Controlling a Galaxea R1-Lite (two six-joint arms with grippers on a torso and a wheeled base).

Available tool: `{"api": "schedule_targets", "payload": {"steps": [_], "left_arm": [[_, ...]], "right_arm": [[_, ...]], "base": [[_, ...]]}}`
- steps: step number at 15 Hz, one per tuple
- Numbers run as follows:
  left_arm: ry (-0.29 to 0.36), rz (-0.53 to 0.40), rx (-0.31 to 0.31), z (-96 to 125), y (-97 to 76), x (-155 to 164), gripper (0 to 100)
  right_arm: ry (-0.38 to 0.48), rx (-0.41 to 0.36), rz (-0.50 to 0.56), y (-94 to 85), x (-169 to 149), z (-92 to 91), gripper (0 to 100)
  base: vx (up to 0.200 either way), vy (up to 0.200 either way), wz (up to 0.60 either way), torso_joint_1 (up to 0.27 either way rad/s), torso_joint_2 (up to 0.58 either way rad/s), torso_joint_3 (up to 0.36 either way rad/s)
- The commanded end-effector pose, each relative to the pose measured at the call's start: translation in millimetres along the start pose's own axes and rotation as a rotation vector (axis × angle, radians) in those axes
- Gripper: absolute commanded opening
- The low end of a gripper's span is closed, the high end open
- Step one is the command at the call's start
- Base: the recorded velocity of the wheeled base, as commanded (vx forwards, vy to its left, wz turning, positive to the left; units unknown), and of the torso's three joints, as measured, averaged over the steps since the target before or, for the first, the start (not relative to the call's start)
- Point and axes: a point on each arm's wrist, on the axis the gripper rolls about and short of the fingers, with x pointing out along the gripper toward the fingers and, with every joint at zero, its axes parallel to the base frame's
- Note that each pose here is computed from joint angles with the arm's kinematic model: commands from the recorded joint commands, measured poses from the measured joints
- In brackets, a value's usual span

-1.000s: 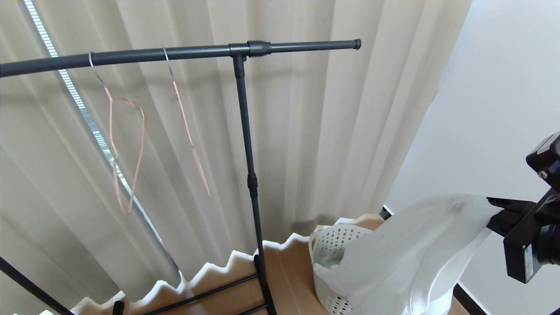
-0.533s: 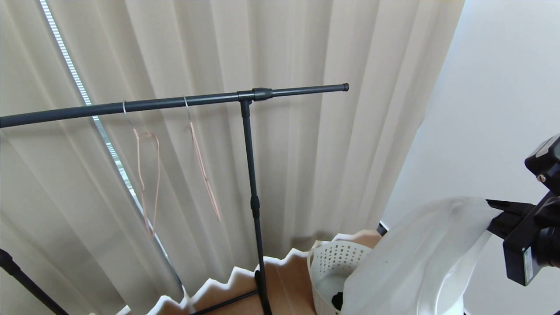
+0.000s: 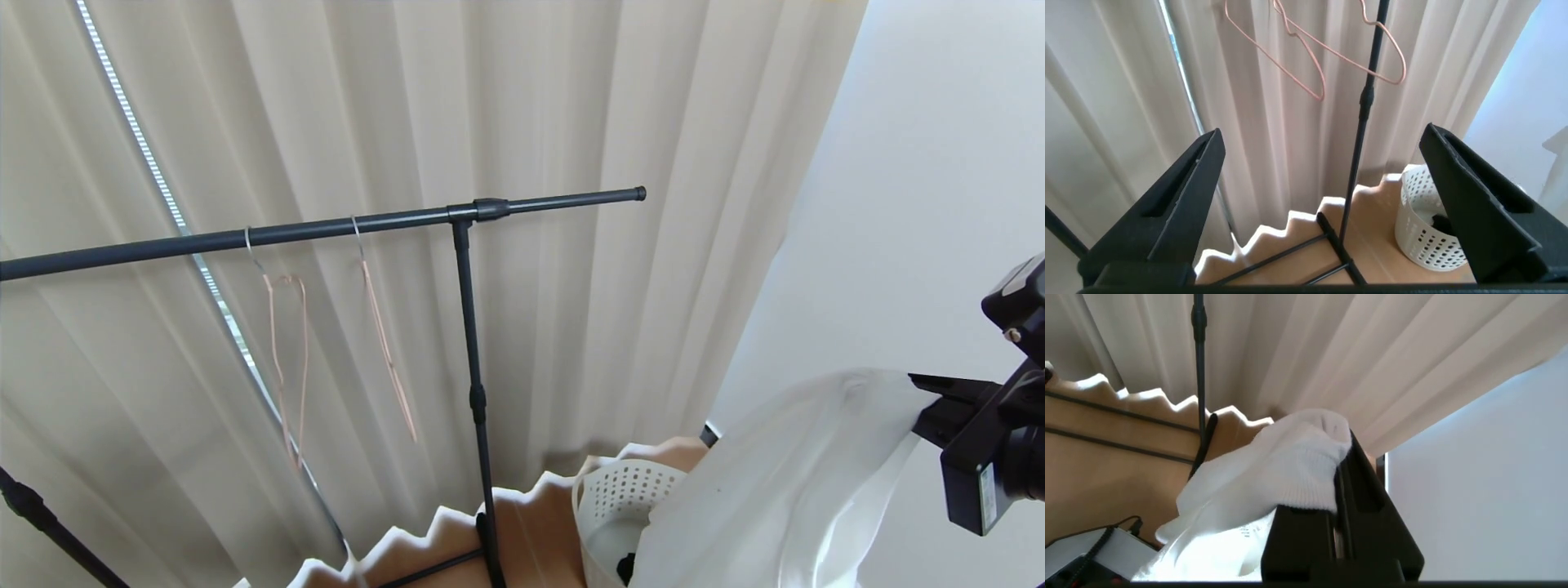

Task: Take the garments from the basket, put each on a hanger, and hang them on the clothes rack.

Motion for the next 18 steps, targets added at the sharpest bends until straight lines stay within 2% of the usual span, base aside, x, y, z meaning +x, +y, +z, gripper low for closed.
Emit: {"api": "schedule_targets", "payload": {"steps": [1,5,9,18], "left_arm": [[0.001,0.002,0.0,0.0,0.0,0.1,100],[0.001,0.002,-0.001,0.0,0.0,0.1,100],[0.001,0.002,-0.001,0.0,0.0,0.1,100],[0.001,0.002,-0.001,0.0,0.0,0.1,100]], "right_arm": [[0.007,-0.004,0.001,0.6,0.8,-1.5,0],[0.015,-0.047,0.003,1.3,0.8,-5.3,0],[0.015,-0.049,0.003,1.3,0.5,-5.6,0],[-0.008,-0.064,0.0,3.1,3.4,-9.3,0]], "base": [[0.0,0.0,0.0,0.159,-0.36,-0.203],[0.0,0.0,0.0,0.152,-0.34,-0.177],[0.0,0.0,0.0,0.008,-0.02,-0.01],[0.0,0.0,0.6,0.002,0.0,0.001]]}}
